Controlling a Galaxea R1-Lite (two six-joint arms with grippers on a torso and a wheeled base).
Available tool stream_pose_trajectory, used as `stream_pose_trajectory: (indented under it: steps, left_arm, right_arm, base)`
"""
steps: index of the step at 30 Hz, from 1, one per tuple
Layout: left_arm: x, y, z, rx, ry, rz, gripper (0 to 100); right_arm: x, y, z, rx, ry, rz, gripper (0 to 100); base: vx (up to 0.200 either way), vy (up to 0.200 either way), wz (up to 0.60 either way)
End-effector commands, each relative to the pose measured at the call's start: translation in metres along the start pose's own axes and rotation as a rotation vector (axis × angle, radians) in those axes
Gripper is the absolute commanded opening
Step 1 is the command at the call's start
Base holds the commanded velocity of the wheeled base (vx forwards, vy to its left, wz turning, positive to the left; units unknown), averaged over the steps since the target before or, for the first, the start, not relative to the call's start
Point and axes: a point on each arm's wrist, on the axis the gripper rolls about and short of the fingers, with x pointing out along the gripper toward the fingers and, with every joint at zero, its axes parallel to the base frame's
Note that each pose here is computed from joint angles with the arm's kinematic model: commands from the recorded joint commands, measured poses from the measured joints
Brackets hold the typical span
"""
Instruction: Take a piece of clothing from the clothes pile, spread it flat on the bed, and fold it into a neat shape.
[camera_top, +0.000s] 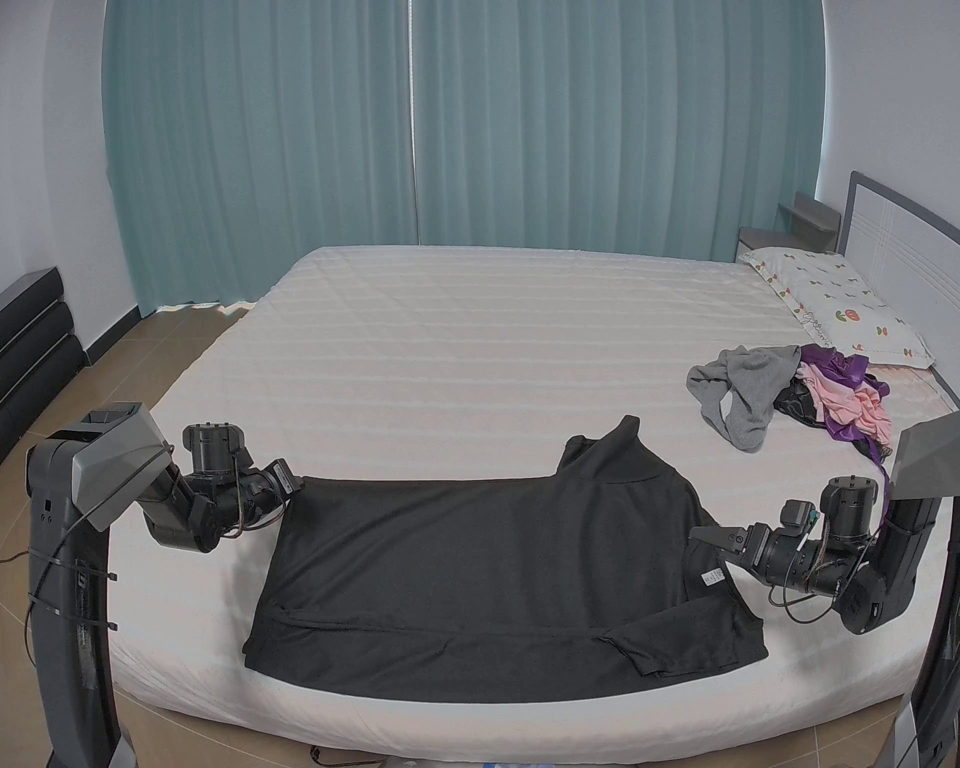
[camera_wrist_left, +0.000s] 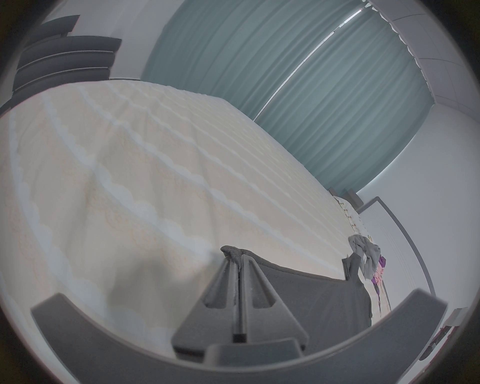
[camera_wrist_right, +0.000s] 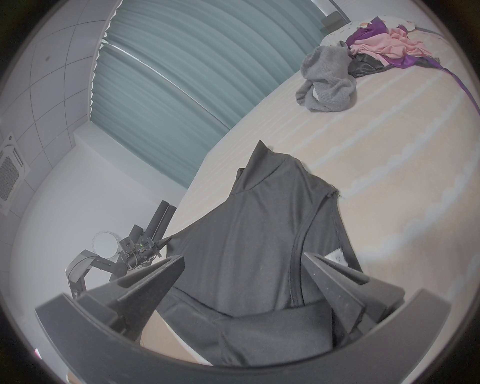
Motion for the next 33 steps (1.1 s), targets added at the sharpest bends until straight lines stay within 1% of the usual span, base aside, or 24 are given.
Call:
stream_pose_trajectory:
  steps: [1,2,4,5,6,7,8,9,11,12,15,17,20,22,23,27,30,31,33]
  left_arm:
    - [-0.008,-0.008,0.011,-0.003,-0.040,0.003,0]
    - [-0.010,-0.010,0.013,-0.012,-0.048,0.001,0]
    - [-0.010,-0.010,0.014,-0.014,-0.049,0.000,0]
    - [-0.016,-0.015,0.020,-0.046,-0.066,-0.011,0]
    - [-0.016,-0.015,0.020,-0.046,-0.066,-0.011,0]
    - [-0.019,-0.018,0.022,-0.080,-0.070,-0.015,0]
    - [-0.019,-0.018,0.022,-0.080,-0.070,-0.015,0]
    - [-0.022,-0.020,0.023,-0.100,-0.072,-0.019,0]
    - [-0.023,-0.021,0.023,-0.103,-0.071,-0.020,0]
    - [-0.023,-0.021,0.023,-0.103,-0.069,-0.022,0]
    - [-0.022,-0.020,0.021,-0.104,-0.062,-0.021,0]
    - [-0.021,-0.020,0.020,-0.104,-0.057,-0.023,0]
    - [-0.021,-0.020,0.019,-0.106,-0.054,-0.024,0]
    - [-0.021,-0.020,0.020,-0.105,-0.055,-0.025,0]
    - [-0.020,-0.020,0.019,-0.106,-0.054,-0.024,0]
    - [-0.019,-0.019,0.017,-0.106,-0.047,-0.027,0]
    - [-0.018,-0.018,0.016,-0.107,-0.042,-0.025,0]
    - [-0.018,-0.018,0.016,-0.107,-0.042,-0.025,0]
    - [-0.018,-0.018,0.016,-0.107,-0.042,-0.025,0]
  right_arm:
    - [0.012,0.000,0.008,-0.020,-0.017,0.013,100]
    - [0.019,0.001,0.017,-0.028,-0.025,0.018,100]
    - [0.021,0.001,0.018,-0.026,-0.024,0.017,100]
    - [0.037,0.005,0.034,-0.023,-0.004,0.009,100]
    - [0.037,0.005,0.034,-0.023,-0.004,0.009,100]
    - [0.050,0.007,0.047,-0.037,-0.014,0.002,100]
    - [0.050,0.007,0.047,-0.037,-0.014,0.002,100]
    - [0.060,0.008,0.058,-0.042,-0.022,0.004,100]
    - [0.067,0.008,0.060,-0.040,-0.013,0.003,100]
    - [0.082,0.009,0.060,-0.049,0.023,-0.002,100]
    - [0.096,0.012,0.071,-0.076,0.017,-0.012,100]
    - [0.105,0.010,0.077,-0.071,0.020,-0.034,100]
    - [0.126,-0.003,0.082,-0.053,0.031,-0.095,100]
    - [0.132,-0.006,0.082,-0.052,0.031,-0.110,100]
    - [0.141,-0.013,0.084,-0.053,0.017,-0.129,100]
    - [0.161,-0.025,0.090,-0.049,0.007,-0.154,100]
    - [0.168,-0.029,0.092,-0.047,0.003,-0.171,100]
    - [0.174,-0.029,0.096,-0.054,-0.018,-0.182,100]
    - [0.177,-0.029,0.098,-0.058,-0.023,-0.180,100]
  base:
    - [0.000,0.000,0.00]
    - [0.000,0.000,0.00]
    - [0.000,0.000,0.00]
    - [0.000,0.000,0.00]
    - [0.000,0.000,0.00]
    - [0.000,0.000,0.00]
    - [0.000,0.000,0.00]
    - [0.000,0.000,0.00]
    - [0.000,0.000,0.00]
    - [0.000,0.000,0.00]
    - [0.000,0.000,0.00]
    - [0.000,0.000,0.00]
    - [0.000,0.000,0.00]
    - [0.000,0.000,0.00]
    - [0.000,0.000,0.00]
    - [0.000,0.000,0.00]
    - [0.000,0.000,0.00]
    - [0.000,0.000,0.00]
    - [0.000,0.000,0.00]
